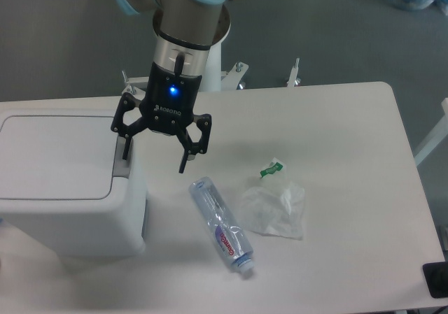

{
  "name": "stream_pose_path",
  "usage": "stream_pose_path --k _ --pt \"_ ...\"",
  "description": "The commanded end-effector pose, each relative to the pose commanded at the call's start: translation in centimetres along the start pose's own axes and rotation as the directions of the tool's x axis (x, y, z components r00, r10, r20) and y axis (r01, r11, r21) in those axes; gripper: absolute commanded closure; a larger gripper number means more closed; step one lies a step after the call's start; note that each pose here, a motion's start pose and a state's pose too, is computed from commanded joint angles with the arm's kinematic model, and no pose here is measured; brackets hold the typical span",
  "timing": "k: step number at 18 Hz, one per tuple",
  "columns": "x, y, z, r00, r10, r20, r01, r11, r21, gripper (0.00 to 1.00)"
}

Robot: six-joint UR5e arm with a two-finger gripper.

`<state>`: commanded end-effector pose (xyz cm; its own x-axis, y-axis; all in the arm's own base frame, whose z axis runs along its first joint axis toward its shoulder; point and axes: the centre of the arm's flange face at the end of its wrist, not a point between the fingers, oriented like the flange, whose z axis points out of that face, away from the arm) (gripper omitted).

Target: Open the trash can

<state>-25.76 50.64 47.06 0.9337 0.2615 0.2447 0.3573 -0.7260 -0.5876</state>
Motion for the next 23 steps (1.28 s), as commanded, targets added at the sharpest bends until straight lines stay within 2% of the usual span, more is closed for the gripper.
stream_pose_path --k 23 --pt "-0.09 0.7 0.53 1.0 -0.007 -0.003 0.007 1.0 -0.013 0.0"
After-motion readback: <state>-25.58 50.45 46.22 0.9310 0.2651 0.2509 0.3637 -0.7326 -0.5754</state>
